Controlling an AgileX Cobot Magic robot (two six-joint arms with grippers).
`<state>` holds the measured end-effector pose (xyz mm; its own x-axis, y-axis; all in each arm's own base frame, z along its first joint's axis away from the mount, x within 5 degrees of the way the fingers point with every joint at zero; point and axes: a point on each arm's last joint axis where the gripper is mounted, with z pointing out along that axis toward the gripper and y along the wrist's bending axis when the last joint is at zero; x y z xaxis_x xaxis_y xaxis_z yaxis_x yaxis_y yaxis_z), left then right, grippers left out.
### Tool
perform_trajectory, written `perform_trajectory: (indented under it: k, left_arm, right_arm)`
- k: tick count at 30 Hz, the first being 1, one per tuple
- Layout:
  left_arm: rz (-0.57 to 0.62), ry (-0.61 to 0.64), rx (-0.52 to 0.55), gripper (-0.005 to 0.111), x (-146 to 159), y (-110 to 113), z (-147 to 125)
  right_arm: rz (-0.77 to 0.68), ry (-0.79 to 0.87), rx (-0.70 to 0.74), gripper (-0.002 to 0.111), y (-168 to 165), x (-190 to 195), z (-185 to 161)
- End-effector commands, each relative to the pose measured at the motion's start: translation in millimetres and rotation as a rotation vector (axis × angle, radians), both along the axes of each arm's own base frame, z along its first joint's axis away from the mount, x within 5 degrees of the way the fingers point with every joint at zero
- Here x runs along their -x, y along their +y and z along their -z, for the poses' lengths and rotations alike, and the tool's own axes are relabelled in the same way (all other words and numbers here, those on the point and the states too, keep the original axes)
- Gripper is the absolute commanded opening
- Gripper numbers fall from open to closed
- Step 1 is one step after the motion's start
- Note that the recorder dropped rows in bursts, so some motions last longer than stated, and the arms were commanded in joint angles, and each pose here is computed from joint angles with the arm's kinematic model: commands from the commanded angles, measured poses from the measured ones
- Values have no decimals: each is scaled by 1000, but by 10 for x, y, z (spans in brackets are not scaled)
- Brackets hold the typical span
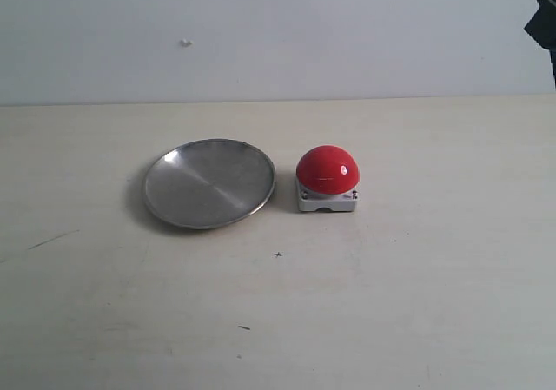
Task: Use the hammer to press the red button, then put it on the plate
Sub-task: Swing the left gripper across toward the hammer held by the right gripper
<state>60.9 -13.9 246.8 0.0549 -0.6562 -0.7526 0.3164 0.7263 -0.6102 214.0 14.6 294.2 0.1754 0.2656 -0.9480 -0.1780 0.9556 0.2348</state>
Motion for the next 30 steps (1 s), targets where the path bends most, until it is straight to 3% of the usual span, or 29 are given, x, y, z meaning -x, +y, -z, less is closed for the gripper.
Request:
perform_trajectory:
  k: [1,4,7,11,13,18,24,27,30]
  left_arm:
    - [402,-104,-116,0,-165,-414,-161]
    - [521,54,-169,0,-665,-634,-217]
    - [753,215,-175,9,-1208,-985,-90]
    - [980,382,-169,39,-1731,-1724,264]
    - [1096,380,-178,53,-1811,-2202,328]
    - [1184,321,-122,53,-1770,-2727,120]
    - [1211,256,-88,53,-1636,-3166,-184]
    - [1139,283,-224,53,-1579,-3410,-90]
    - [1132,286,-229,53,-1574,-3594,-18]
  right_arm:
    - [-25,-105,-26,0,14,45,-118]
    - [-29,-97,-43,0,13,43,-113]
    - [-28,-95,-42,0,13,42,-111]
    - [5,-40,-27,0,-11,22,-66]
    - [10,-40,-10,0,-12,21,-64]
    - [13,-41,11,0,-10,21,-62]
    - [15,-39,9,0,-12,20,-61]
    - [13,-28,2,0,-12,18,-52]
    - [8,-18,-10,0,-10,17,-45]
